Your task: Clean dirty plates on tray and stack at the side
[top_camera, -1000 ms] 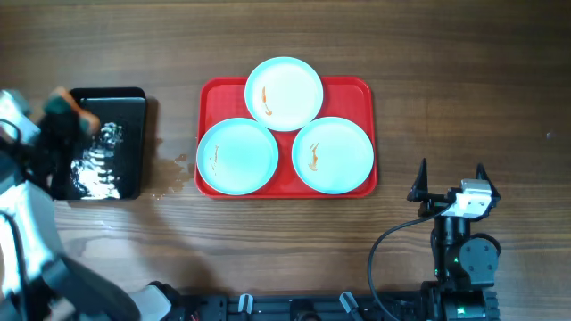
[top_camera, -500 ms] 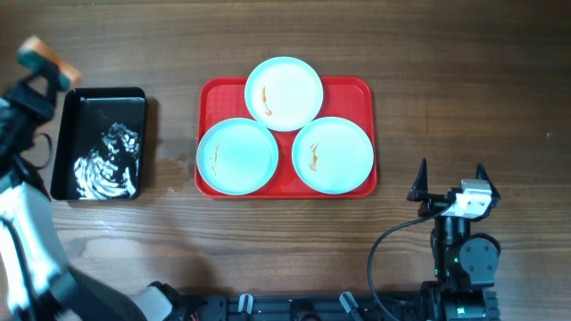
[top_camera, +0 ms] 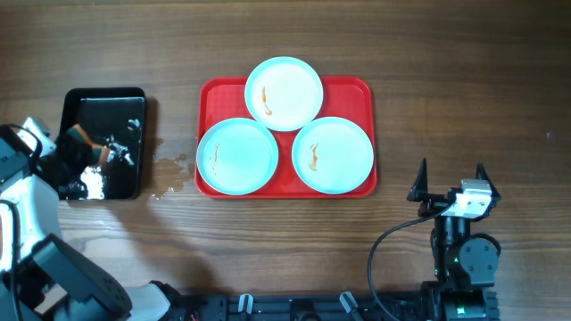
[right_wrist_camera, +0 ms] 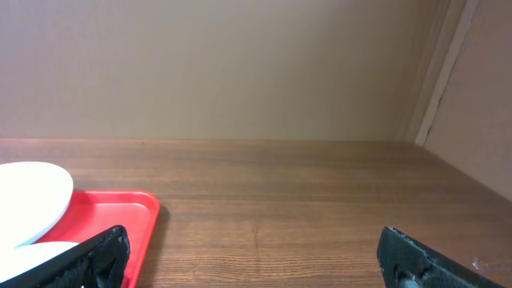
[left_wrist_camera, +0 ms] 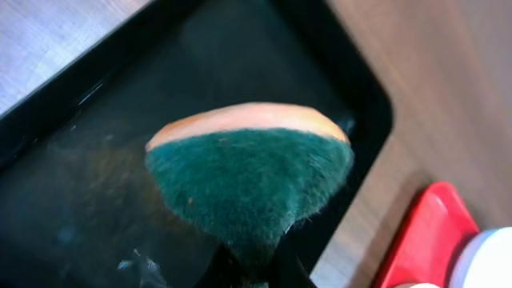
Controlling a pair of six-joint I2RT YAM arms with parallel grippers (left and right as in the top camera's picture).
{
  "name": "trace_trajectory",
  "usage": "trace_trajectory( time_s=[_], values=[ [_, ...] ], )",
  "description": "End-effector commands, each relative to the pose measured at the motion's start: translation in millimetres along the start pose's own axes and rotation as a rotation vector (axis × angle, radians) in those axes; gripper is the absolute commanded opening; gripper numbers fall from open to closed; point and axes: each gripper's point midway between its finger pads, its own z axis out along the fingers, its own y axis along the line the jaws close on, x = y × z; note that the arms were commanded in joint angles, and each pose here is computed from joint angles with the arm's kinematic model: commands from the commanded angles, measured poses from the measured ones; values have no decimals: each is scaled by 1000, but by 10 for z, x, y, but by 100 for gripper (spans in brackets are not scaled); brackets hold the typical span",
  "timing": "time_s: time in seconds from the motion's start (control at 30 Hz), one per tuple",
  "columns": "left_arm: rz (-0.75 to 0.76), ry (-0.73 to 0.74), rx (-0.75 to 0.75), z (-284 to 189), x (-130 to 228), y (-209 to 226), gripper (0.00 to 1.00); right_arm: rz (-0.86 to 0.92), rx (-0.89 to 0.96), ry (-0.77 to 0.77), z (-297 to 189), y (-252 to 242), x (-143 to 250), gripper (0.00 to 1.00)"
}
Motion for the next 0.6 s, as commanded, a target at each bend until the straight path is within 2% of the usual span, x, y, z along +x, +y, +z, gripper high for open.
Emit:
trace_trajectory(
  time_s=[0.0,0.13,0.23,0.47,0.57],
  values=[
    [131,-139,333,-433,-356,-799,4,-6,-9,-13,-5,9,-27,100],
    [27,-230,524,-901,-596,-1247,4,-6,-9,-13,-5,9,-27,100],
    [13,-254,611,-1167,-629,-1460,4,-6,-9,-13,-5,9,-27,100],
    [36,-177,653,-1204,-376,-1715,4,-6,-9,-13,-5,9,-27,100],
    [-12,-171,558,-1053,-331,-1633,4,-6,-9,-13,-5,9,-27,100]
  ],
)
